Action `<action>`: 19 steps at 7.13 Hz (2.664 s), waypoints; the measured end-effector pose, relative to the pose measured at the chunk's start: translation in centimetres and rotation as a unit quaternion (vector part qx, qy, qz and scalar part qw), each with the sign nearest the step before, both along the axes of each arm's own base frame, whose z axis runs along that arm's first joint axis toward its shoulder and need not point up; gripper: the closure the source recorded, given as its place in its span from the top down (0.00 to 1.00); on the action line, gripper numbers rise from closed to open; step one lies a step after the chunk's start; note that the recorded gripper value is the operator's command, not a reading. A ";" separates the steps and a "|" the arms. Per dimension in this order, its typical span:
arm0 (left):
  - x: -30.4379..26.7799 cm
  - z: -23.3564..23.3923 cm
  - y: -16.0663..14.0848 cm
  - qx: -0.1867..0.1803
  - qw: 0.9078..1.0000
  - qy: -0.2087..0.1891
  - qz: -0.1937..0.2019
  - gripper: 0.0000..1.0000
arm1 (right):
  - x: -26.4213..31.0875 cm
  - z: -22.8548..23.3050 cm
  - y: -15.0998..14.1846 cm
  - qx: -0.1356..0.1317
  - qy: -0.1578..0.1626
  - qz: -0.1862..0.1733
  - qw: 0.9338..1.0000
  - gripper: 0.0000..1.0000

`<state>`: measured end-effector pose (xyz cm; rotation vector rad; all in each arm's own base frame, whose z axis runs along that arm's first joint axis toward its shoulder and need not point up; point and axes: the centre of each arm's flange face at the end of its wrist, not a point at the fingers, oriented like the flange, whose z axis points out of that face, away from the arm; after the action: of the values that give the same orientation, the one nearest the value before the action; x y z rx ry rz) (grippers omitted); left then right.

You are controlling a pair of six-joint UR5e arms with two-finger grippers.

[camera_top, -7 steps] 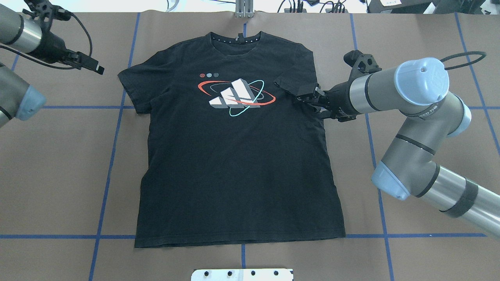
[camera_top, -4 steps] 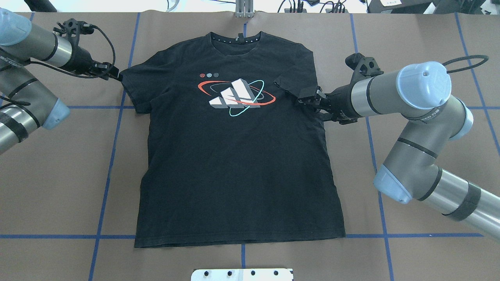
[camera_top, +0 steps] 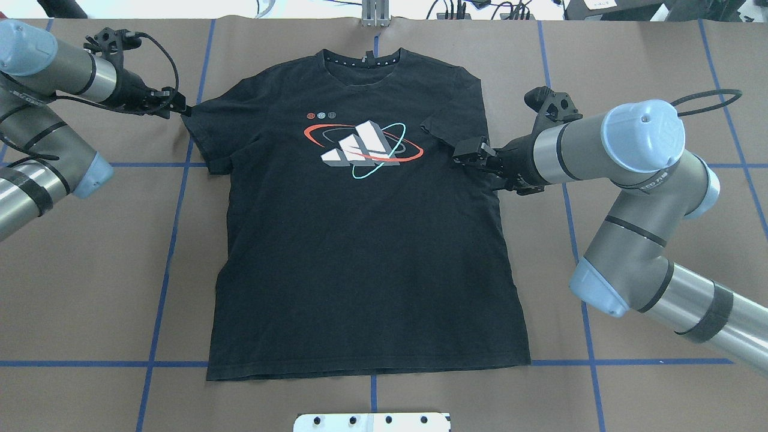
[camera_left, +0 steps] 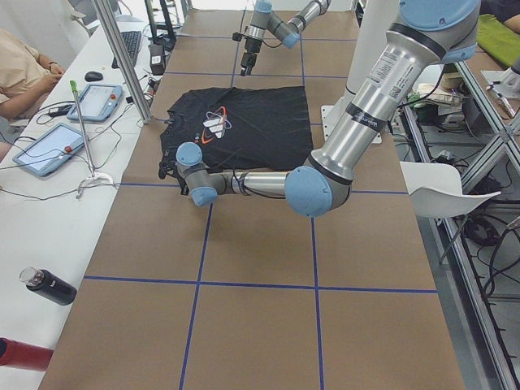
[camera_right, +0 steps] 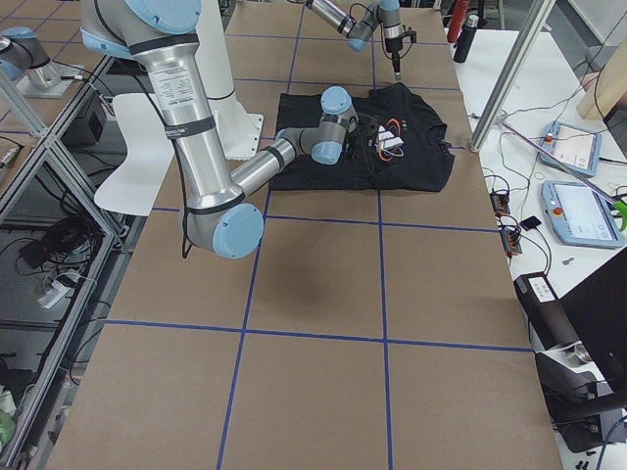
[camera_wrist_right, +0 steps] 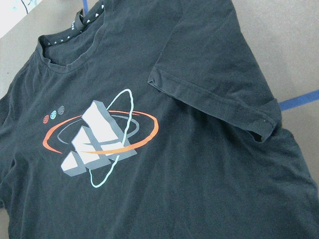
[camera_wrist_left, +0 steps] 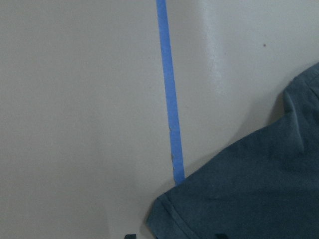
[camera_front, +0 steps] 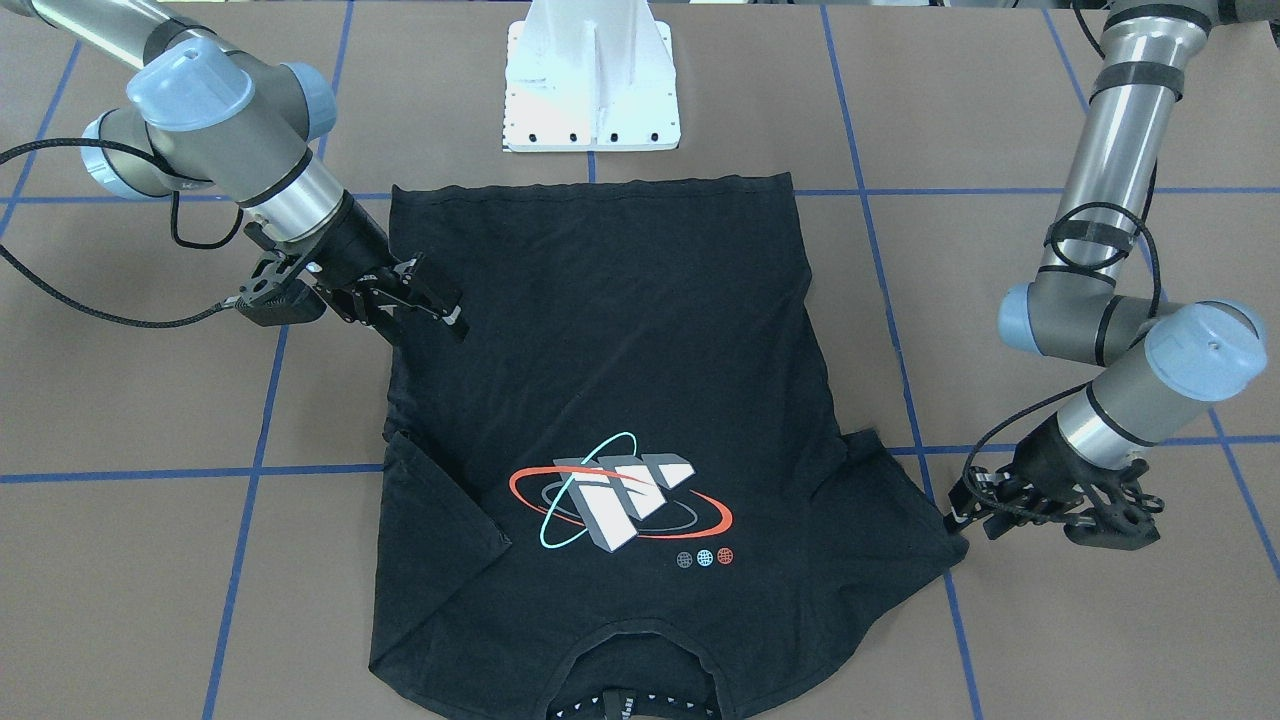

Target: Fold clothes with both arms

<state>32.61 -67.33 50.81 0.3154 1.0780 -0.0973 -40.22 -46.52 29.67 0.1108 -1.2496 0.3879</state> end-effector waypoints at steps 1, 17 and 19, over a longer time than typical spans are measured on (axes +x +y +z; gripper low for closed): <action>0.3 0.0 -0.4 -0.001 1.000 -0.003 -0.005 0.56 | -0.1 0.0 0.0 0.000 0.000 -0.001 1.000 1.00; 5.4 -13.5 0.7 -0.052 0.994 0.088 -0.039 0.00 | -1.3 0.5 0.8 0.002 0.007 0.001 1.000 1.00; 8.9 -19.4 0.5 -0.076 0.990 0.101 -0.055 0.00 | -1.5 0.7 0.8 0.001 0.009 0.001 1.000 1.00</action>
<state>41.46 -66.85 31.44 0.2295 1.2461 -0.3137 -41.67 -45.71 30.40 0.1173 -1.2325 0.3857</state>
